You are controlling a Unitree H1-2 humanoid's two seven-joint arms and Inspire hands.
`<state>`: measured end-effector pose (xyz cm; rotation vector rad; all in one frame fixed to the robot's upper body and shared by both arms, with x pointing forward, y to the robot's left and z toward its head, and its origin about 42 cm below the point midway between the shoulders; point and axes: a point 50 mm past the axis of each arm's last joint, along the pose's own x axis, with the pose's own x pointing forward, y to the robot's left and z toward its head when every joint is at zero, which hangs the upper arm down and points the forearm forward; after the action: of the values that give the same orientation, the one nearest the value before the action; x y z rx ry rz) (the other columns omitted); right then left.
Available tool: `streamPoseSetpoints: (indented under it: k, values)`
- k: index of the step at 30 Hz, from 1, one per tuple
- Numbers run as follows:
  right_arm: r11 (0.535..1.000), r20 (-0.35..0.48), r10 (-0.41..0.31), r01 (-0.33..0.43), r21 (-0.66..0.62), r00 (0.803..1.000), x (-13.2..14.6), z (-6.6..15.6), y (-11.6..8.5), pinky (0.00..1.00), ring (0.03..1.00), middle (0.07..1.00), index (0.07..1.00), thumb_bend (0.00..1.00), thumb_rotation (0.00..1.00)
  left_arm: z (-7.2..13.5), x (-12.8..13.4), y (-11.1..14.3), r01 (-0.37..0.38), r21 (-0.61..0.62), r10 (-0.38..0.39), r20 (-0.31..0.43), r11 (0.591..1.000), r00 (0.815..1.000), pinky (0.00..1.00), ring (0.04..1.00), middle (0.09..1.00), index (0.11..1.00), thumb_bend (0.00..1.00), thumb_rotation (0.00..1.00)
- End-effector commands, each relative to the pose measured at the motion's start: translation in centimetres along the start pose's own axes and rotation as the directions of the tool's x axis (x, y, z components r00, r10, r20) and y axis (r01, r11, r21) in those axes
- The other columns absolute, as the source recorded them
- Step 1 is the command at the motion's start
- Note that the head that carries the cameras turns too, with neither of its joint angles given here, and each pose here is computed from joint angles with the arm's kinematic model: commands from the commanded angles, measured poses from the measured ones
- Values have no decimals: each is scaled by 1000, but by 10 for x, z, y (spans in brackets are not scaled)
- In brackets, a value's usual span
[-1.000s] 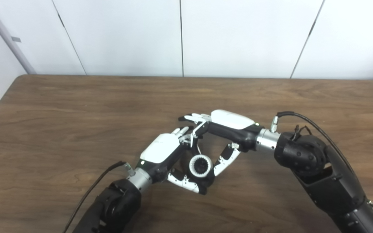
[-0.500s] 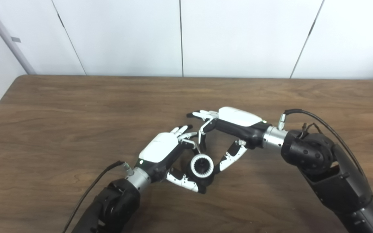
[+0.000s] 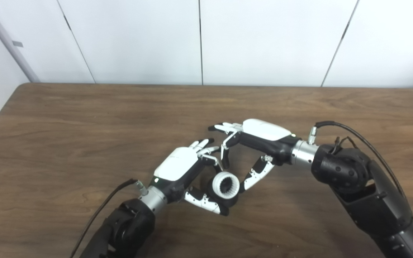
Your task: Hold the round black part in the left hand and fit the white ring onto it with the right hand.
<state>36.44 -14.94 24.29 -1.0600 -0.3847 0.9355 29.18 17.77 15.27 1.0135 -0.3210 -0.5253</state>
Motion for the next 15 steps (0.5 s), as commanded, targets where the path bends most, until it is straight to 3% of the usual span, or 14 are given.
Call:
streamPoseSetpoints:
  k: [1,15]
  values:
    - [998,47,-50,51,-23,998,3,10,-13,1000,1000,979,476,523,127,10,5,12,-50,-4,50,54,999,997,1000,1000,896,479,519,48]
    - [998,45,-53,54,-26,998,3,10,-16,1000,1000,978,475,523,128,11,7,11,-47,2,47,56,999,997,1000,1000,895,480,519,47]
